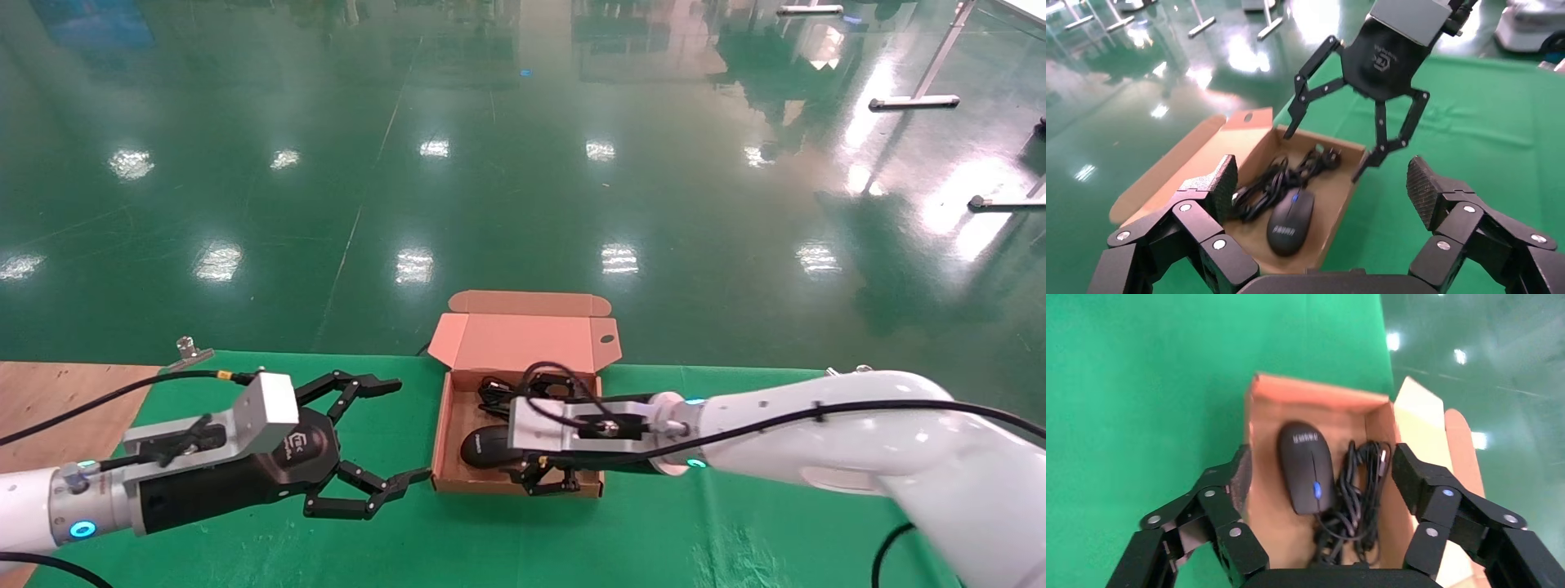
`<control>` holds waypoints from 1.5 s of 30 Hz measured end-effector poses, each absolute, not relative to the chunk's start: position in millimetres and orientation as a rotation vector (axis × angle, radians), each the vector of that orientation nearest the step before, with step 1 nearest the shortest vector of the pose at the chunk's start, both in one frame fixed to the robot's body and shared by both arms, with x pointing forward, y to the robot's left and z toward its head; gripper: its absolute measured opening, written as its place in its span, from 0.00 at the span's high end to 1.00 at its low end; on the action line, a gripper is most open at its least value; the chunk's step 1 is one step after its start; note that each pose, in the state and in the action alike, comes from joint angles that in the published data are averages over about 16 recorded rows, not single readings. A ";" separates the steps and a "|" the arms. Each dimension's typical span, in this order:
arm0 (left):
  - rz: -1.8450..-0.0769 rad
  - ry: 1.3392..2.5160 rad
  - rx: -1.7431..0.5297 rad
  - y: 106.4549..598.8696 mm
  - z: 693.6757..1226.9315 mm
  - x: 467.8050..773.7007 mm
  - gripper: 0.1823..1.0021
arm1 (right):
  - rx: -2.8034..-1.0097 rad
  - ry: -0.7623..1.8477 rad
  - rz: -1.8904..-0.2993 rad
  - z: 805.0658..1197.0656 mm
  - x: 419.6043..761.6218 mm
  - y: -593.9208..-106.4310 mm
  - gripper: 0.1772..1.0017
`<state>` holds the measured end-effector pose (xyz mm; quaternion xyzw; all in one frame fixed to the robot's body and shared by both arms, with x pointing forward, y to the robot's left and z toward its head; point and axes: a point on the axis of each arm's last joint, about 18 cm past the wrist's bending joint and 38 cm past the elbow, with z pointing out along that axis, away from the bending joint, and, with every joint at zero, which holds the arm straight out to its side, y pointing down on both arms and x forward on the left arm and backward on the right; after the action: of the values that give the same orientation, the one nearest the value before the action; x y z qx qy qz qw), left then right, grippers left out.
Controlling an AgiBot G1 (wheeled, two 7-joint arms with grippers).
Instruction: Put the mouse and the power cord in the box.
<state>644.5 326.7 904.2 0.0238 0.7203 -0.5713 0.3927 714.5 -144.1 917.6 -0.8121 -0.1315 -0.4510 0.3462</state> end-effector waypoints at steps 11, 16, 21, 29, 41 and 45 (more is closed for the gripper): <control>-1.590 1.797 0.089 321.6 929.5 616.5 0.00 | -1.940 -0.189 -0.949 923.9 674.8 -177.3 0.11; -1.643 1.791 0.108 319.7 940.9 601.1 0.00 | -1.863 -0.148 -0.868 931.2 653.8 -194.7 0.04; -1.688 1.791 0.131 317.7 951.8 584.3 0.00 | -1.793 -0.125 -0.798 940.3 630.9 -212.9 0.01; -1.746 1.807 0.172 314.0 967.7 554.5 0.00 | -1.696 -0.120 -0.705 956.9 589.6 -242.9 0.00; -1.794 1.870 0.241 306.0 985.9 504.8 0.00 | -1.608 -0.177 -0.599 981.3 517.6 -284.2 0.00; -1.797 1.896 0.263 302.9 989.5 489.3 0.00 | -1.598 -0.206 -0.575 987.7 494.6 -294.4 0.00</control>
<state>489.3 302.9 989.5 0.0968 0.6983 -0.6618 0.2551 494.6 -294.4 987.7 -0.7050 -0.0910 -0.2536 0.6561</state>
